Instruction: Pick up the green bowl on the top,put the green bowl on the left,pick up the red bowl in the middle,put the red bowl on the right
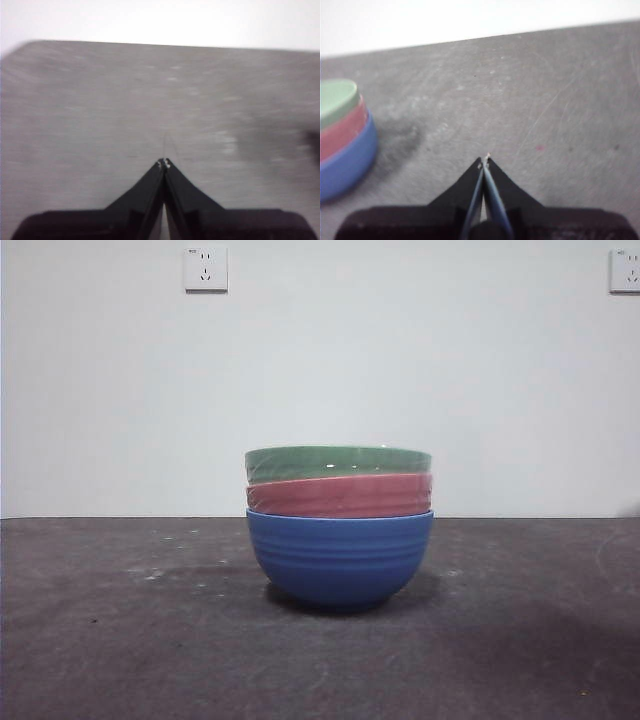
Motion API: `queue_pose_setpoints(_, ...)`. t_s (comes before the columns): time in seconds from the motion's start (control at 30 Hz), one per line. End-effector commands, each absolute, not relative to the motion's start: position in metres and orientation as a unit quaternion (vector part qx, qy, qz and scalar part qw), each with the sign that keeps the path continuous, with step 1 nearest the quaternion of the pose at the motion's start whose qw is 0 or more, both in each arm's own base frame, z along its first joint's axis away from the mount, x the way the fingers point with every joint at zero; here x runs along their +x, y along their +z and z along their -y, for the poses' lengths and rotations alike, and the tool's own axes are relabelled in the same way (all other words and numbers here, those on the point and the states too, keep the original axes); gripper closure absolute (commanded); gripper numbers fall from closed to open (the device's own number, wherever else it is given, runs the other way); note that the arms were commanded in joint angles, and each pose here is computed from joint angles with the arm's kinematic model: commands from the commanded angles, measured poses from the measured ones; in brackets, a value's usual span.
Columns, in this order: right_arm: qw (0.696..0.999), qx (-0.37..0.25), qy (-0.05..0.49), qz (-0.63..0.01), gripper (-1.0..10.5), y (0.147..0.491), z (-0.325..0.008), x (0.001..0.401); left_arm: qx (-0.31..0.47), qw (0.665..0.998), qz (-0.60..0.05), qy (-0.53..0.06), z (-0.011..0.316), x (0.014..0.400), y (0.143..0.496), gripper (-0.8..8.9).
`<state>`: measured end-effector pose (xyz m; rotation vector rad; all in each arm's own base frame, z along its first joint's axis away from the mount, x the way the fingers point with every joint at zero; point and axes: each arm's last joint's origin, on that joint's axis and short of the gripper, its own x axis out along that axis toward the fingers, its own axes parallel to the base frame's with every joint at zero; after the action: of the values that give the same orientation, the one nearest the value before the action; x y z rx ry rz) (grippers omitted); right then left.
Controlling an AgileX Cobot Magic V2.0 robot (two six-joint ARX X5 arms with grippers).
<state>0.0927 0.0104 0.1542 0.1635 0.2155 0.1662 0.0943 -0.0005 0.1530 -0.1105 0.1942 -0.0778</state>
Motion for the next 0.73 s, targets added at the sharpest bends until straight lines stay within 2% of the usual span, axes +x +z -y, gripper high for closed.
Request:
queue_pose_setpoints(0.03,0.962,0.237,0.065,-0.120,9.4,0.151,-0.010,0.093,-0.176,0.973,-0.118,-0.091,0.004,0.094,0.149,8.17)
queue_pose_setpoints(0.13,0.951,0.279,0.059,-0.123,9.4,0.151,-0.011,0.093,-0.216,0.958,-0.128,-0.138,0.007,0.093,0.150,8.17)
queue_pose_setpoints(0.27,0.949,0.284,0.060,-0.122,9.5,0.152,-0.011,0.093,-0.226,0.951,-0.124,-0.172,0.009,0.093,0.152,8.19)
queue_pose_setpoints(0.47,0.950,0.284,0.063,-0.112,9.6,0.168,-0.010,0.091,-0.234,0.951,-0.110,-0.169,0.009,0.090,0.169,8.20)
queue_pose_setpoints(0.73,0.956,0.266,0.066,-0.108,9.6,0.217,-0.011,0.094,-0.229,0.955,-0.106,-0.157,0.008,0.091,0.215,8.20)
